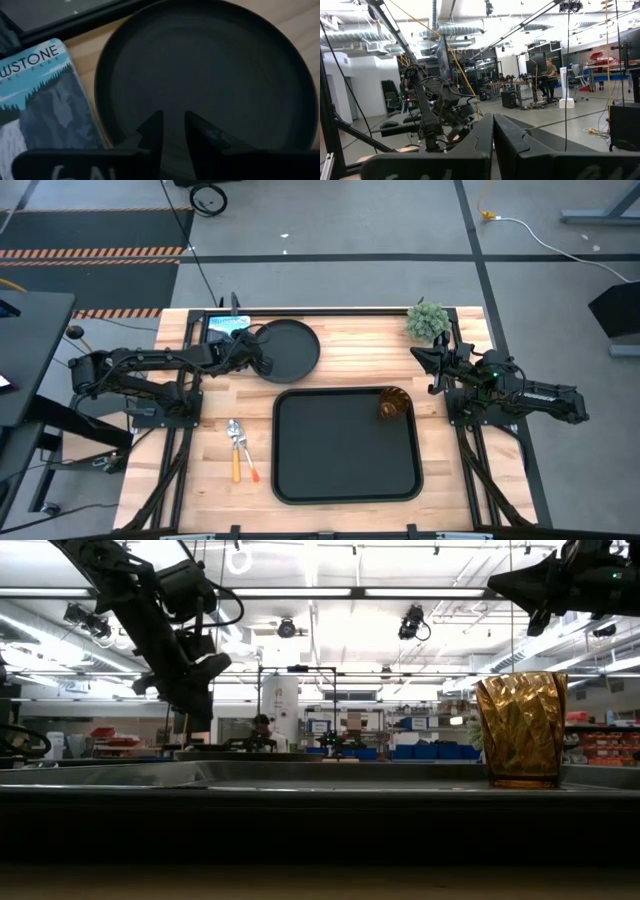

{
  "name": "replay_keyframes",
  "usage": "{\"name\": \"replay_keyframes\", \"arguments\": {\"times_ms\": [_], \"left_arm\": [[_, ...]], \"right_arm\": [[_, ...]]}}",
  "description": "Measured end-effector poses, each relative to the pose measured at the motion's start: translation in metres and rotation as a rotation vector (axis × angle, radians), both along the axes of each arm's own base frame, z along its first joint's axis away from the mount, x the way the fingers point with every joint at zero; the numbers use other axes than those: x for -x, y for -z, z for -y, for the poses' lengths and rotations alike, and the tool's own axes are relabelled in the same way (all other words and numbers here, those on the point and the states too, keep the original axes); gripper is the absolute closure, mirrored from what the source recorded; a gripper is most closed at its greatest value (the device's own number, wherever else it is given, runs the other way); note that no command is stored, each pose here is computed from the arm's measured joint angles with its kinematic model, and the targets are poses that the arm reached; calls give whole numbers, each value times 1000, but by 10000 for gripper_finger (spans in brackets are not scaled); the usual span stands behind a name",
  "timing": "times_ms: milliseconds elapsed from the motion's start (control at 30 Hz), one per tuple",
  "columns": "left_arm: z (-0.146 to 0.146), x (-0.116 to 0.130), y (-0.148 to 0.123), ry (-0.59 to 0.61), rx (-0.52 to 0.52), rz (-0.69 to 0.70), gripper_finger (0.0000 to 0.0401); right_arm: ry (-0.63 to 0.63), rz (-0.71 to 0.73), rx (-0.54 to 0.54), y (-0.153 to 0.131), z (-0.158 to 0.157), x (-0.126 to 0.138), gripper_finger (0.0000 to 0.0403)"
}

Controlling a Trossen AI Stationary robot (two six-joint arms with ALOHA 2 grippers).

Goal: Pick and place plate/cup/fork/spoon on tray
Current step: Put the plate on the serving tray

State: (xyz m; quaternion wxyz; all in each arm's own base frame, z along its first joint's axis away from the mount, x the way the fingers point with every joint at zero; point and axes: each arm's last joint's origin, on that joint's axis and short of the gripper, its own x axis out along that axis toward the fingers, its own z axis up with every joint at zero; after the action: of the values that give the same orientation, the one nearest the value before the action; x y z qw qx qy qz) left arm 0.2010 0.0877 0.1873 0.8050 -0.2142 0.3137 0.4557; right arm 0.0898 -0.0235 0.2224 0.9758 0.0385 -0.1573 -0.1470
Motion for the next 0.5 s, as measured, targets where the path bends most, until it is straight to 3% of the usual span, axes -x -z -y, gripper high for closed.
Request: {"name": "replay_keyframes", "arguments": {"times_ms": [300,500], "left_arm": [[1,0,0,16,21,7,310],[-1,0,-1,-39,20,25,302]], "right_arm": [[0,0,0,0,0,0,385],[0,0,0,0,0,0,385]]}}
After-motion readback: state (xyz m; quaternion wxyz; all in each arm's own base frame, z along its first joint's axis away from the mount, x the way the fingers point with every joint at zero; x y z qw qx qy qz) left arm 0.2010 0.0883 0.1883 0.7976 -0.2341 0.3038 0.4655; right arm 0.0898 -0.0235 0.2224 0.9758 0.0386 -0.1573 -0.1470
